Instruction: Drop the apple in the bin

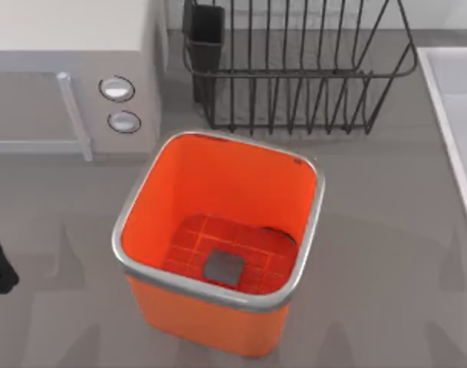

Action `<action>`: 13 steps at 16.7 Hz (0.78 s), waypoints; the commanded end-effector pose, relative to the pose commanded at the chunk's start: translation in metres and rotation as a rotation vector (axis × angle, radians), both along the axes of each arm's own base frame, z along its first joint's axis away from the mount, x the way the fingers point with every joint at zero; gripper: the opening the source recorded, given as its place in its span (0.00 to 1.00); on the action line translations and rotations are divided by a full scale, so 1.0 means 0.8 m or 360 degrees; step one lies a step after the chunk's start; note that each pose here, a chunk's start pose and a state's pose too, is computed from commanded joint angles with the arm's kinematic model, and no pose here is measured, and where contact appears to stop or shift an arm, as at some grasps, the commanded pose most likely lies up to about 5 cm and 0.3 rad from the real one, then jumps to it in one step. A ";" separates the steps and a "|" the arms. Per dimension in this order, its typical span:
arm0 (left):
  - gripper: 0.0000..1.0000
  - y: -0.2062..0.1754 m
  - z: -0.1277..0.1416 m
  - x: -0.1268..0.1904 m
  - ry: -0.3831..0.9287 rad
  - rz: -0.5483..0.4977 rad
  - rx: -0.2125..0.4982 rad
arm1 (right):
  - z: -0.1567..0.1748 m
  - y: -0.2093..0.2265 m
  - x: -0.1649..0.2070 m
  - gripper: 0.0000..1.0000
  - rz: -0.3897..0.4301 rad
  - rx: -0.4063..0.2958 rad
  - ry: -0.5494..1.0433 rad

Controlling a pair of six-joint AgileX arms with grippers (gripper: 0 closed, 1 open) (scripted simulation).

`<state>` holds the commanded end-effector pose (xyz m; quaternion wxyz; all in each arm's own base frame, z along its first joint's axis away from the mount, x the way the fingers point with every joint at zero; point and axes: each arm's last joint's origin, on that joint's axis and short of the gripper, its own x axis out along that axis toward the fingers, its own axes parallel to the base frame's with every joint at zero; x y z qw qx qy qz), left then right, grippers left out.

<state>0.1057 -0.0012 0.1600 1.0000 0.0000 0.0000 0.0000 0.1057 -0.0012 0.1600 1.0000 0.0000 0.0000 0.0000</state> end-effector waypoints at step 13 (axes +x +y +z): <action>1.00 0.017 0.075 0.060 0.0951 -0.0001 0.0384 | 0.000 0.000 0.000 1.00 0.0000 0.0000 0.0000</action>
